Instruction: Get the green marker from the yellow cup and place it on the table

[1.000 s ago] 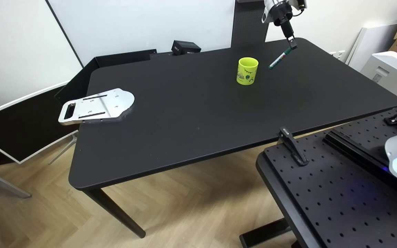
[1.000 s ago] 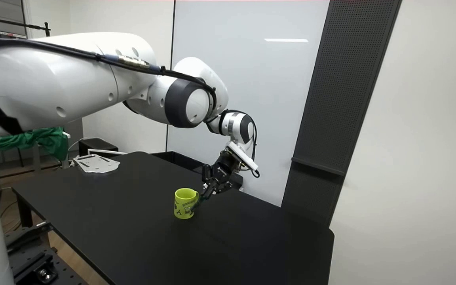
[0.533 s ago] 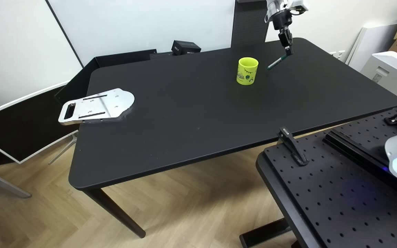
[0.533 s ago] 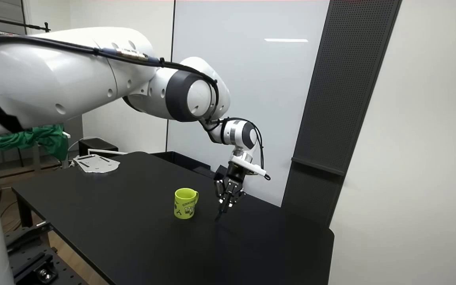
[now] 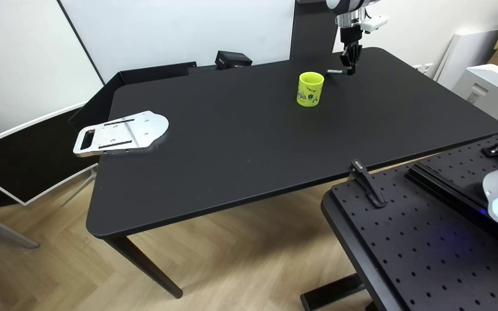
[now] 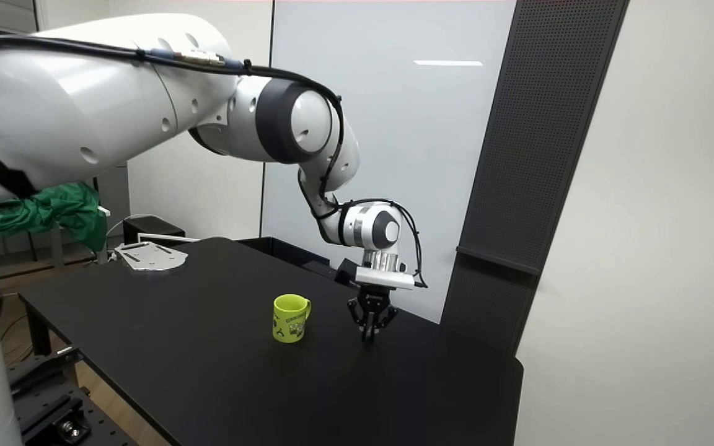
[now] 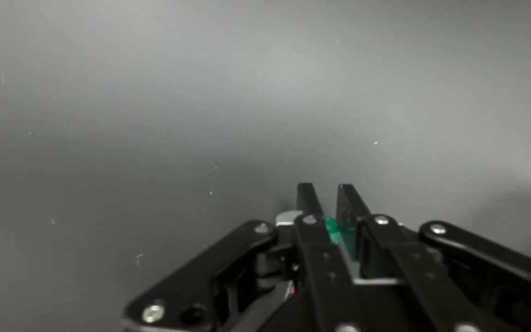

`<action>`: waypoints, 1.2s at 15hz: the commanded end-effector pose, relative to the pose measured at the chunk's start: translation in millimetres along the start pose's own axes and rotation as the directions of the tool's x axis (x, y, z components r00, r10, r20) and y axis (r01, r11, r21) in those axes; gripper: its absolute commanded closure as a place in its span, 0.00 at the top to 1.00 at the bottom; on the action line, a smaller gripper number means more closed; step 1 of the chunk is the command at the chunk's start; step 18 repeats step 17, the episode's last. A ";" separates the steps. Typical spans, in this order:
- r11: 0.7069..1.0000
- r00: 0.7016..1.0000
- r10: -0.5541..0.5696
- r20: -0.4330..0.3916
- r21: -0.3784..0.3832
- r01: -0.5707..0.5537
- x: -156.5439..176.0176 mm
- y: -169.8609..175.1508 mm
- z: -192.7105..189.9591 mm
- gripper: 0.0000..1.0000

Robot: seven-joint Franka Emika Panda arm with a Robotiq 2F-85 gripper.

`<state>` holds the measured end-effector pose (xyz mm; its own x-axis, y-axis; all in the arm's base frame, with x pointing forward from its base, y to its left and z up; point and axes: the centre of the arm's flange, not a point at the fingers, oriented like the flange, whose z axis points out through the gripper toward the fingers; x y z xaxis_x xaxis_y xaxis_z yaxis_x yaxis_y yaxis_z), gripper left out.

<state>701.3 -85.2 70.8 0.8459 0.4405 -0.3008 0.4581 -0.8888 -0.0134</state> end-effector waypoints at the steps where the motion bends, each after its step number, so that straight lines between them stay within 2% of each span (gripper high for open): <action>1: 0.989 0.992 0.121 -0.048 -0.080 -0.124 -29.4 -18.4 8.4 0.04; 3: 0.982 0.986 0.158 -0.052 -0.095 -0.162 -31.6 -19.5 16.6 0.04; 4: 0.980 0.984 0.175 -0.045 -0.092 -0.178 -33.3 -19.8 20.0 0.30; 5: 0.977 0.980 0.193 -0.037 -0.089 -0.196 -33.7 -22.4 22.4 0.42; 8: 0.972 0.973 0.229 -0.011 -0.043 -0.230 -36.2 -28.1 14.8 0.61; 12: 0.972 0.972 0.236 0.013 0.021 -0.236 -39.1 -37.1 -18.5 0.88; 13: 0.980 0.980 0.199 0.010 -0.007 -0.199 -23.8 -26.0 7.4 0.95; 14: 0.981 0.981 0.195 0.006 -0.007 -0.195 -23.4 -27.3 -0.6 0.77; 17: 0.981 0.981 0.193 0.013 -0.005 -0.193 -23.5 -27.9 6.0 0.95; 18: 0.981 0.981 0.193 0.013 -0.005 -0.193 -23.5 -27.9 6.0 0.95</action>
